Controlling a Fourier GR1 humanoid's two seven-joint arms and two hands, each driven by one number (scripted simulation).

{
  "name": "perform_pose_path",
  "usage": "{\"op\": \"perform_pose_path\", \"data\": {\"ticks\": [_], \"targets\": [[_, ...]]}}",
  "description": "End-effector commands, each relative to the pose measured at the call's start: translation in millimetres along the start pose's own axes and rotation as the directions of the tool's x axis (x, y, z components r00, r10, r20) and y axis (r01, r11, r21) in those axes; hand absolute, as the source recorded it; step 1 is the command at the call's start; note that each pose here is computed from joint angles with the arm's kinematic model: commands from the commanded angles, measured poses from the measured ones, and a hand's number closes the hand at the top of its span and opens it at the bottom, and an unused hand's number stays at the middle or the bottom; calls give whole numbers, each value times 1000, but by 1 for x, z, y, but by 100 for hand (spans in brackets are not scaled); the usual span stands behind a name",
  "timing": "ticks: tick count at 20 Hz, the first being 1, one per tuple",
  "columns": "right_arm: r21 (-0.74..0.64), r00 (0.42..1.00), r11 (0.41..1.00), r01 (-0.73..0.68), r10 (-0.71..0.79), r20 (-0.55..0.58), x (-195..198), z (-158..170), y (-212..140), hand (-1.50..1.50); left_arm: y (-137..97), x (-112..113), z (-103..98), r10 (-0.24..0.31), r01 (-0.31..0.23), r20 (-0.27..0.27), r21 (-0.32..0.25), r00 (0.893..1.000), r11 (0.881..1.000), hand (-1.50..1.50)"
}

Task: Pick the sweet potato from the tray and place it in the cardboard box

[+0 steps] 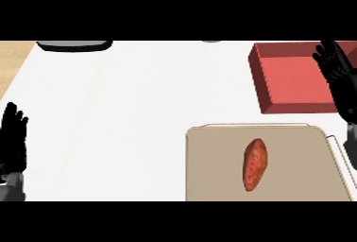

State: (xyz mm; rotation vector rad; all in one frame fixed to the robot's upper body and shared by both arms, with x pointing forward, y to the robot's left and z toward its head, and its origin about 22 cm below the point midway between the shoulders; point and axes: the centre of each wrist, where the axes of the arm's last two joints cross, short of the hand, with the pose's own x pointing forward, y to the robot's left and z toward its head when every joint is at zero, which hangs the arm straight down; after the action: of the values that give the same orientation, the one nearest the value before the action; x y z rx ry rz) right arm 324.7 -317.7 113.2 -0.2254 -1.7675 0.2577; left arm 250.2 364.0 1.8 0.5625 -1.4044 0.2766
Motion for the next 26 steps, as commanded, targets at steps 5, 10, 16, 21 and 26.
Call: {"op": "perform_pose_path", "data": {"ticks": [5,10,16,21,26], "targets": [[-275,966,929,249,-216,143,2,30,-52,-150,-26,49,1,-83,204,345,-333,935,921,0],[-329,995,941,83,-98,-29,-50,119,-77,-150,-61,64,24,-17,272,423,-552,906,788,0],[-187,986,974,-131,148,80,-56,187,-90,-150,-59,83,16,4,288,441,-593,897,752,0],[-54,960,961,-270,273,59,-25,182,-80,-150,-66,61,17,18,282,434,-616,901,735,0],[177,888,875,-452,460,-4,3,176,-58,-150,-74,90,17,18,306,457,-625,889,718,0]]}}
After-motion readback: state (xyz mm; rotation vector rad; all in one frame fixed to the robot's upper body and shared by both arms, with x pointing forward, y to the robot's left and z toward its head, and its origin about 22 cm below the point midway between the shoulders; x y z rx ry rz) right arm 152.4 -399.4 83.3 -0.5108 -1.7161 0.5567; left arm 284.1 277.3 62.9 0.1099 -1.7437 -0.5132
